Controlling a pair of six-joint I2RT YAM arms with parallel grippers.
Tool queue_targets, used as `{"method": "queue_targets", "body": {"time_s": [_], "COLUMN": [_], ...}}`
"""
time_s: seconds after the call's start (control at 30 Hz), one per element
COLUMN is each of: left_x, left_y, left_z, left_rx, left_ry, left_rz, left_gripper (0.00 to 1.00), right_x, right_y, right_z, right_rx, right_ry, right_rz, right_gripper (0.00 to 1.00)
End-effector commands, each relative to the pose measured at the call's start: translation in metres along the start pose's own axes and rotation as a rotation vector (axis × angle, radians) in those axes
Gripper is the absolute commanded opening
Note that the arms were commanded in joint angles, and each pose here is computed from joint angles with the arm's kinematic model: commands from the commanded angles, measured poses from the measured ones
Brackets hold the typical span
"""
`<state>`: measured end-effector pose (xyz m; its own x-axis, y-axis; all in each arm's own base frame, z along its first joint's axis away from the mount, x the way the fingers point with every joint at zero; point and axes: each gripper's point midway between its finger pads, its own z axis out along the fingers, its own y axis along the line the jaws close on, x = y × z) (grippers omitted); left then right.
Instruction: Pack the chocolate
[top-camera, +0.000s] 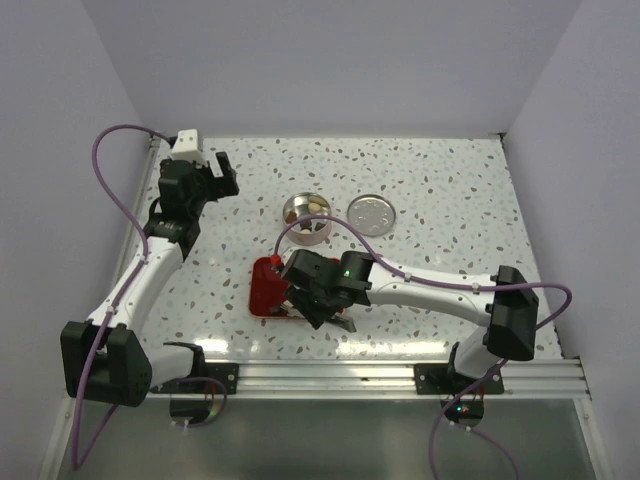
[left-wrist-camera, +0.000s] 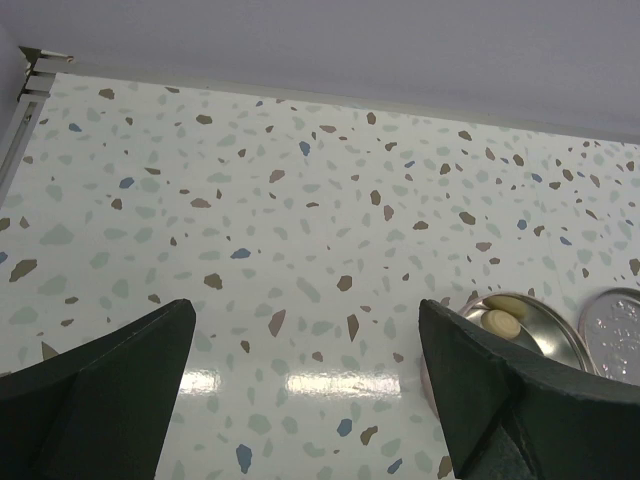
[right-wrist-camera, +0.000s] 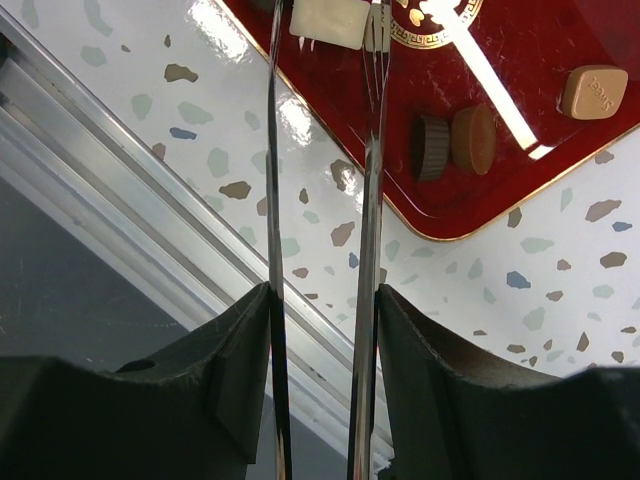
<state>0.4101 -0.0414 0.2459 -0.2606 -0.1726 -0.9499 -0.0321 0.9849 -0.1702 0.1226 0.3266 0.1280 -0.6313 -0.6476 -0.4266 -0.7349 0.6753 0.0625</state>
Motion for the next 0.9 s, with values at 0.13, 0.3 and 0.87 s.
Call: {"method": "queue_targets", "body": {"time_s": [0.13,0.3,0.87], "left_x": [-0.0246,-0.0259,-0.0295], "left_y": [-0.0077,-0.0076,-0.0060], "left_z": [-0.0048,-0.0052,-0.0075], "left_rx": [0.020,0.019,0.009], "left_ry": [-0.057,-0.060,-0.068], "left_rz": [-0.009,-0.008,-0.003], "left_gripper": [1.00,1.00,1.00], "right_x": [-0.0085,-0.0080,-0.0084], "right_y": [0.0042,0.0033,0.0028], "right_z": [0.0075,0.0097,0.0108], "right_rx": [0.001,0.010,0.018], "right_ry": [-0.026,-0.017,-0.005], "right_rz": [0.007,0.004,-0.002], "right_gripper": [0.48,0.48,0.43]}}
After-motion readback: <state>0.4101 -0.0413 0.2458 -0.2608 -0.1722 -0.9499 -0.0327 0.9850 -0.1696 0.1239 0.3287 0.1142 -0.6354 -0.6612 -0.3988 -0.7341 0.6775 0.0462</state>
